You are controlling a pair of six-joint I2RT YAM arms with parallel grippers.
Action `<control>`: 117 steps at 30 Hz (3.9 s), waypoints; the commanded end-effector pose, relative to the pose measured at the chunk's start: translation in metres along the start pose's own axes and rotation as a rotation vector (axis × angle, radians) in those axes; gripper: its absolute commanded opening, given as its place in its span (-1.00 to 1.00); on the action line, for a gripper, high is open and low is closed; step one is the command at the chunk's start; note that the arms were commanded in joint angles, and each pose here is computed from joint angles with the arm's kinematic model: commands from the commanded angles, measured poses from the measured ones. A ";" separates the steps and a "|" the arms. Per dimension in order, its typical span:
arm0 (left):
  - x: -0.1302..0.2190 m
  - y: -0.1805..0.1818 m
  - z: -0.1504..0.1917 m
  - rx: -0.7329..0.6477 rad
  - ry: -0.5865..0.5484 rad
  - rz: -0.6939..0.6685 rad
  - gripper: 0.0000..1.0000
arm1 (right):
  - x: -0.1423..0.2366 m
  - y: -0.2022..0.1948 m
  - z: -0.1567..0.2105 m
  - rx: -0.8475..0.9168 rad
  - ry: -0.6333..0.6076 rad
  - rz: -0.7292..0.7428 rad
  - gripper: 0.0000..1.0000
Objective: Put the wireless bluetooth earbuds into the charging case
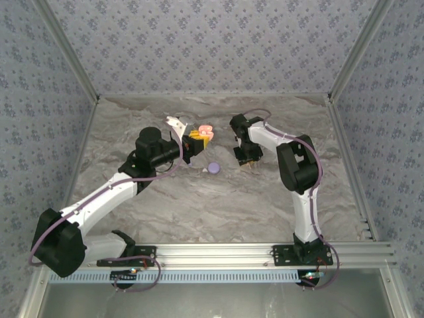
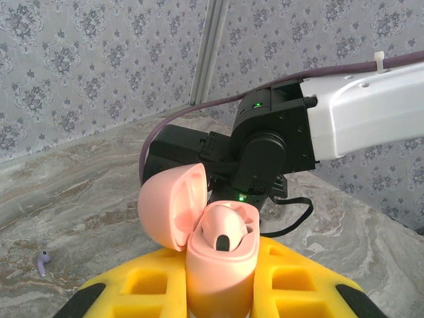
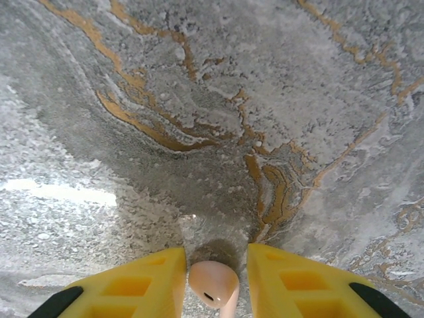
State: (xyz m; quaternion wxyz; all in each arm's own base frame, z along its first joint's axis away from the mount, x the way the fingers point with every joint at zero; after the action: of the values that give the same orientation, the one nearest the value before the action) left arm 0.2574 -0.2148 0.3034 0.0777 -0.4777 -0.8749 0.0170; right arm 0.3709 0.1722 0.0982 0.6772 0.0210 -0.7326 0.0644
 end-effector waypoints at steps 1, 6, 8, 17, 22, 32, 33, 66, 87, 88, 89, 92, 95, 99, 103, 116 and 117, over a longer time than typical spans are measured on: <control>0.007 -0.006 -0.013 -0.034 -0.045 0.013 -0.87 | -0.014 -0.001 0.014 -0.008 0.100 0.040 -0.41; 0.007 -0.006 -0.013 -0.034 -0.046 0.013 -0.86 | -0.016 0.000 0.014 -0.011 0.093 0.042 -0.49; 0.007 -0.005 -0.011 -0.029 -0.039 0.009 -0.86 | -0.015 0.000 0.013 -0.011 0.080 0.035 -0.52; 0.002 0.001 -0.001 -0.001 -0.009 -0.026 -0.86 | 0.002 0.001 0.010 -0.012 -0.013 -0.015 -0.54; -0.008 0.011 0.014 0.058 0.028 -0.085 -0.86 | 0.015 0.002 0.009 -0.019 -0.075 -0.075 -0.54; -0.026 0.022 0.039 0.139 0.039 -0.101 -0.87 | 0.049 0.002 0.008 -0.039 -0.213 -0.237 -0.54; -0.028 0.023 0.041 0.144 0.037 -0.101 -0.87 | 0.054 0.002 0.008 -0.038 -0.226 -0.255 -0.54; -0.046 0.019 0.054 0.156 -0.121 0.024 -0.84 | 0.232 0.009 0.023 0.113 -0.704 -0.732 -0.52; -0.059 0.007 0.029 0.186 -0.175 0.072 -0.85 | 0.272 0.030 0.024 0.190 -0.811 -0.832 -0.50; -0.060 0.006 0.027 0.184 -0.180 0.074 -0.85 | 0.272 0.031 0.024 0.193 -0.812 -0.837 -0.50; -0.060 0.006 0.027 0.185 -0.182 0.074 -0.85 | 0.272 0.032 0.024 0.196 -0.811 -0.839 -0.51; -0.062 0.005 0.024 0.188 -0.190 0.074 -0.85 | 0.272 0.034 0.024 0.200 -0.807 -0.845 -0.50; -0.062 0.004 0.022 0.188 -0.199 0.072 -0.85 | 0.272 0.035 0.024 0.203 -0.805 -0.846 -0.50; -0.062 0.004 0.021 0.193 -0.207 0.063 -0.85 | 0.272 0.037 0.025 0.209 -0.800 -0.851 -0.50; -0.062 0.005 0.018 0.192 -0.217 0.062 -0.85 | 0.271 0.038 0.025 0.210 -0.799 -0.852 -0.50; -0.064 0.002 0.014 0.189 -0.224 0.078 -0.85 | 0.268 0.041 0.023 0.213 -0.790 -0.854 -0.50; -0.064 0.001 0.014 0.190 -0.224 0.082 -0.85 | 0.268 0.041 0.023 0.212 -0.789 -0.854 -0.50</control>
State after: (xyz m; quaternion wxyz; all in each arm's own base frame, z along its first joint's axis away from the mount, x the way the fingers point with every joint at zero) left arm 0.2898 -0.2607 0.2603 0.0626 -0.4845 -0.8600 0.1476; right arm 0.3218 0.2210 0.3424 0.3376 0.3879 -0.8447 -0.1481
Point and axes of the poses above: each hand's point on the last joint's axis, 136 mm out from that joint toward the fingers, its own x axis back along the fingers, its own y axis along the line the jaws close on, z = x × y, the point moved 8 cm from there along x, back along the fingers, and after that the axes turned 8 degrees about -x, right-handed, at the moved point
